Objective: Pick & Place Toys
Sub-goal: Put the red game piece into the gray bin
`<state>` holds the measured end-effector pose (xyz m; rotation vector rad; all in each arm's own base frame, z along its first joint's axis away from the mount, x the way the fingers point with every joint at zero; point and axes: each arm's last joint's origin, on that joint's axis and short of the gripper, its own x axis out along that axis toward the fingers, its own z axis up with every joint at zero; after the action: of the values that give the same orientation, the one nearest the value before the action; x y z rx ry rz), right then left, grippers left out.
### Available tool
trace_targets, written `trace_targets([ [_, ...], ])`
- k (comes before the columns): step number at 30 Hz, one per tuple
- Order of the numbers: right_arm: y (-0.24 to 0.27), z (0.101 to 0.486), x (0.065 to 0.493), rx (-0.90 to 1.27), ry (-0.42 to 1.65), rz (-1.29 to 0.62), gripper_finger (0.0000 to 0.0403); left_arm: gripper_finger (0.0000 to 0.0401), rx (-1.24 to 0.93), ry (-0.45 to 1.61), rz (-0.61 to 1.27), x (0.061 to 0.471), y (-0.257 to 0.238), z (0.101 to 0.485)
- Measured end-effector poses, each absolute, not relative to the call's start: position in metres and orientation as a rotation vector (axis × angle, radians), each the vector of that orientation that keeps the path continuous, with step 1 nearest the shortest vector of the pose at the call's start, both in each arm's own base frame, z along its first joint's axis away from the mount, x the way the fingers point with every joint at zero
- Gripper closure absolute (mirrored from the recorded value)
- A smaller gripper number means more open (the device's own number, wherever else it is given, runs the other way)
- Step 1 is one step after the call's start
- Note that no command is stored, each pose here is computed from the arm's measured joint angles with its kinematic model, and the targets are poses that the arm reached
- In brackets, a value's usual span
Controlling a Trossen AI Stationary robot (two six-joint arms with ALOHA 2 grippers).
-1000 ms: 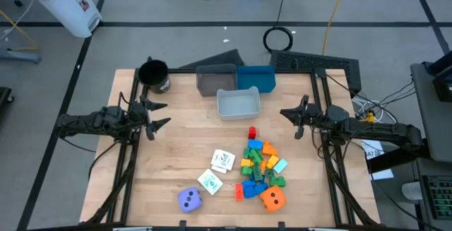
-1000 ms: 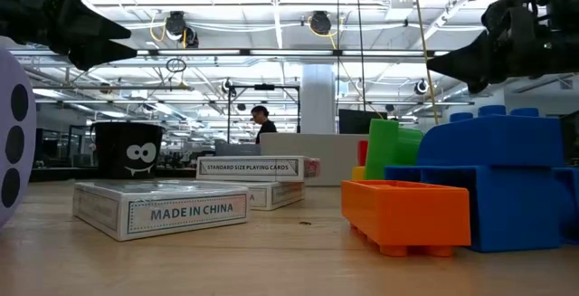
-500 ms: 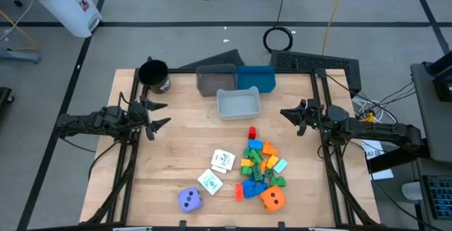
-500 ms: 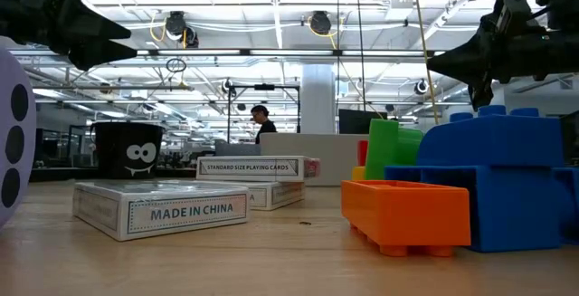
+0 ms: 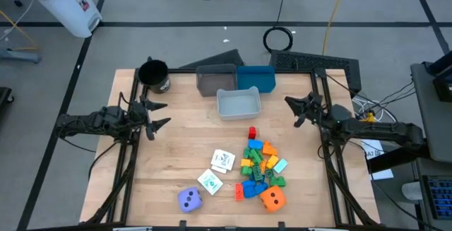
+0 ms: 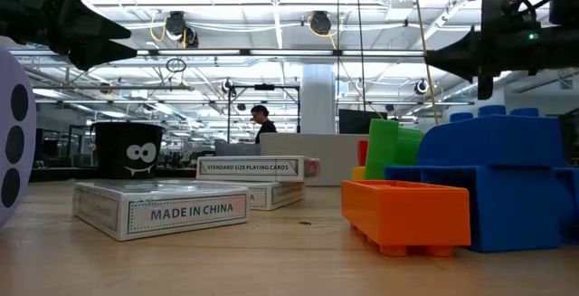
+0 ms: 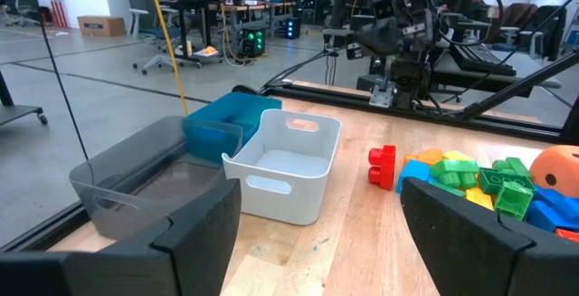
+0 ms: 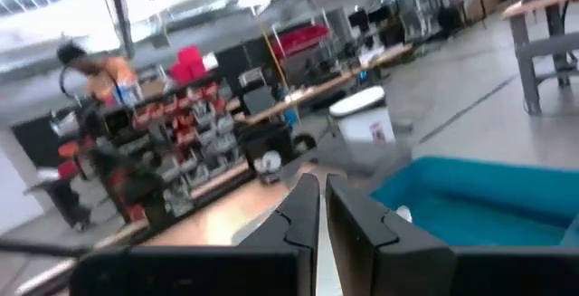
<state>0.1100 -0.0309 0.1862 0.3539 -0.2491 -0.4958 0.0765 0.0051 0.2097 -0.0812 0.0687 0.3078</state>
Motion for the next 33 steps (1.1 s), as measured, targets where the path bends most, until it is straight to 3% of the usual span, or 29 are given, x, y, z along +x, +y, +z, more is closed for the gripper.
trace_targets([
  [6,-0.027,0.197,0.118,0.329,-0.328,-0.301,0.0364,0.0091,-0.081,0.069,0.308,0.077,0.005,0.21],
  [10,-0.024,0.198,0.128,0.226,-0.309,-0.143,0.031,0.0091,-0.081,0.069,0.308,0.077,0.005,0.21],
  [17,-0.017,0.188,0.165,0.149,0.017,-0.056,0.0175,0.0091,-0.081,0.069,0.308,0.077,0.005,0.21],
  [21,-0.01,0.18,0.192,0.114,0.219,-0.027,0.0129,0.0091,-0.081,0.069,0.308,0.077,0.005,0.21],
  [25,-0.005,0.167,0.212,0.072,0.345,-0.015,0.0114,0.0091,-0.081,0.069,0.308,0.077,0.005,0.21],
  [33,-0.002,0.135,0.233,0.007,0.474,0.015,0.0122,0.0091,-0.081,0.069,0.307,0.077,0.005,0.21],
])
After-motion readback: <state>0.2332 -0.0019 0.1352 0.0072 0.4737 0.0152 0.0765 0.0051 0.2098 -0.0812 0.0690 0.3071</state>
